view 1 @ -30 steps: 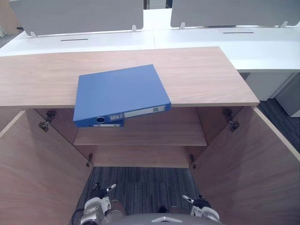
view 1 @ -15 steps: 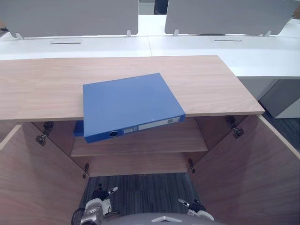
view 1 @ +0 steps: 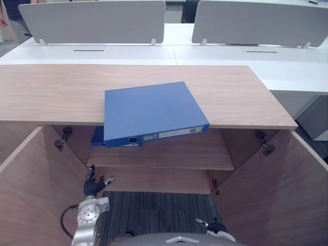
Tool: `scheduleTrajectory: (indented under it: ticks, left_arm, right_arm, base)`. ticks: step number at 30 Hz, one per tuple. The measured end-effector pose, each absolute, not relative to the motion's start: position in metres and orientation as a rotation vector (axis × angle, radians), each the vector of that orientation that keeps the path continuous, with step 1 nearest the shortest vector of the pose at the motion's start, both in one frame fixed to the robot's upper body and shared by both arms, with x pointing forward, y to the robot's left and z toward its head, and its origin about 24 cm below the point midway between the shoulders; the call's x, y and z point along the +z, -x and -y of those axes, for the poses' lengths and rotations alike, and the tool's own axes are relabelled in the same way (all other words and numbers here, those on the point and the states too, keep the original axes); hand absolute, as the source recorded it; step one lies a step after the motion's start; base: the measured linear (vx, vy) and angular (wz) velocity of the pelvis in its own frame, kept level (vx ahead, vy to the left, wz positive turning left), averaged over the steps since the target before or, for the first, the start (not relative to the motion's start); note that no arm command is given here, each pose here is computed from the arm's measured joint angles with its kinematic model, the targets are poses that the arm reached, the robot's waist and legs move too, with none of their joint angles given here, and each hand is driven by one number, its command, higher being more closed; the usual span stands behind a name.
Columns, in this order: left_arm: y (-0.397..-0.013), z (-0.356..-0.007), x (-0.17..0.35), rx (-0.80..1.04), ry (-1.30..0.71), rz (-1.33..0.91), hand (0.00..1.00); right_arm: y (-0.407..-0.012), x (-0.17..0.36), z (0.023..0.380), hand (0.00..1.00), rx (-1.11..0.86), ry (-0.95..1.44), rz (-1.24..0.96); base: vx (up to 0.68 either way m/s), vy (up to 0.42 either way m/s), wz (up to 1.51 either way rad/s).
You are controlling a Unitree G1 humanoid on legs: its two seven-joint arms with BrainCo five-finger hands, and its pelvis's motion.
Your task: Walk over to the cabinet, pick up the folder, carry it to the office cabinet, place the folder inside the office cabinet, then close the office cabinet door
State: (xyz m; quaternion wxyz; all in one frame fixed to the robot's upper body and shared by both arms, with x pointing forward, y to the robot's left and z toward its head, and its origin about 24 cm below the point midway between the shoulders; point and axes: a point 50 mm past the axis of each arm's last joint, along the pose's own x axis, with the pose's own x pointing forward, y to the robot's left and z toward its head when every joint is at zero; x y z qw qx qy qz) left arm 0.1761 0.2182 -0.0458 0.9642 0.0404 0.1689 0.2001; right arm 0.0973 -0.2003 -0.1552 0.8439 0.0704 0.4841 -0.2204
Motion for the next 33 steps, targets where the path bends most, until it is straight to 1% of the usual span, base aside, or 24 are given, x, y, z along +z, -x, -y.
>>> scheduleTrajectory:
  ticks: [3,6,15,23,26,31,33]
  left_arm:
    - [-0.181,-0.222,-0.010,0.425,-0.085,-0.162,0.00]
    - [-0.185,-0.224,0.014,0.437,-0.090,-0.043,0.00]
    - [-0.184,-0.219,0.072,0.417,-0.091,0.241,0.00]
    - [-0.181,-0.217,0.098,0.400,-0.080,0.370,0.00]
    - [-0.182,-0.212,0.108,0.341,-0.100,0.422,0.00]
    - [-0.186,-0.195,0.113,0.234,-0.236,0.444,0.00]
    - [-0.189,-0.181,0.119,0.154,-0.313,0.483,0.00]
  right_arm:
    - [-0.095,-0.156,0.199,0.00,-0.447,-0.136,-1.029]
    - [-0.095,-0.156,0.199,0.00,-0.444,-0.135,-1.028]
    - [-0.090,-0.157,0.199,0.00,-0.428,-0.144,-1.032]
    - [-0.084,-0.160,0.200,0.00,-0.434,-0.149,-1.059]
    - [-0.080,-0.162,0.201,0.00,-0.429,-0.145,-1.081]
    - [-0.079,-0.163,0.202,0.00,-0.417,-0.142,-1.097]
    - [-0.080,-0.163,0.202,0.00,-0.409,-0.134,-1.095]
  base:
    - [-0.01,0.005,0.07]
    - [0.00,0.000,0.00]
    - [0.01,-0.001,0.00]
    - [0.00,0.000,0.00]
    - [0.00,-0.001,0.01]
    - [0.00,0.000,0.00]
    - [-0.02,0.002,-0.06]
